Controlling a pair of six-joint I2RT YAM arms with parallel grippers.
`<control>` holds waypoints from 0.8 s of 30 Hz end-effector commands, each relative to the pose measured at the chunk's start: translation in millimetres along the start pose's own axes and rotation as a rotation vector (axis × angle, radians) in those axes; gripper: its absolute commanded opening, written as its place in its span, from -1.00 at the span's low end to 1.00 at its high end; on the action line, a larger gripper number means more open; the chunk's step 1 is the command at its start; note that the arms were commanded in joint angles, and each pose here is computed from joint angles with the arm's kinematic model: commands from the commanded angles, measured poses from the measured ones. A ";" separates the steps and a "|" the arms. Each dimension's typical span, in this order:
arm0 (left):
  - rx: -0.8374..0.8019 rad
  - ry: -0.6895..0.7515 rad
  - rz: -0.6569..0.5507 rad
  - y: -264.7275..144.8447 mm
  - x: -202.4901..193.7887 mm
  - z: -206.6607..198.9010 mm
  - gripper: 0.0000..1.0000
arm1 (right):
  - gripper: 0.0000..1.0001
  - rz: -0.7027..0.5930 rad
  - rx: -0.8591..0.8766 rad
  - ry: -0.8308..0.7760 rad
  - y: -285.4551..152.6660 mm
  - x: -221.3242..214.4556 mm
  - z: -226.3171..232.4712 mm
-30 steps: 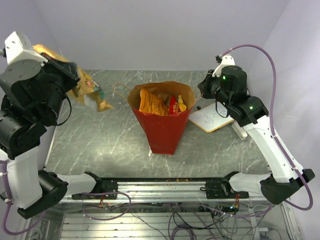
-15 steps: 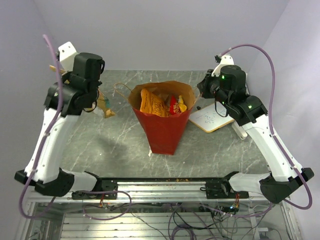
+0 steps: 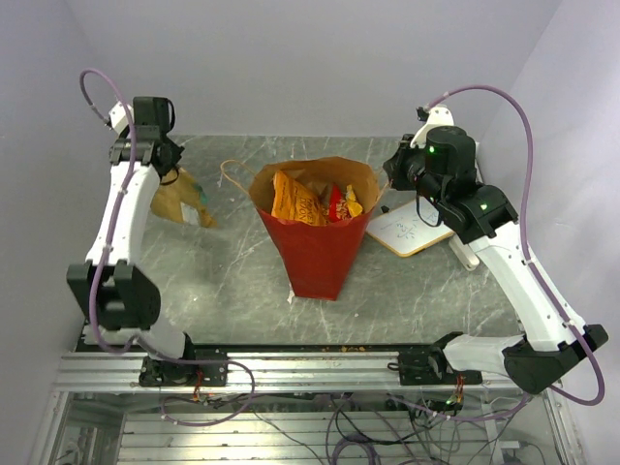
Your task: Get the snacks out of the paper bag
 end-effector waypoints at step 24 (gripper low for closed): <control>-0.290 -0.424 0.065 157.7 -16.1 -23.7 -0.86 | -1.00 -0.020 0.043 -0.007 -7.8 12.1 5.4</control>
Point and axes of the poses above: each gripper's point midway between its finger pads, its own y axis out along the fingers, its own z axis along the line the jaws close on, x = y × z, the point moved 8 cm from there along -y, back along the fingers, and after that the axes turned 12 degrees about y, right-handed, at the moved point
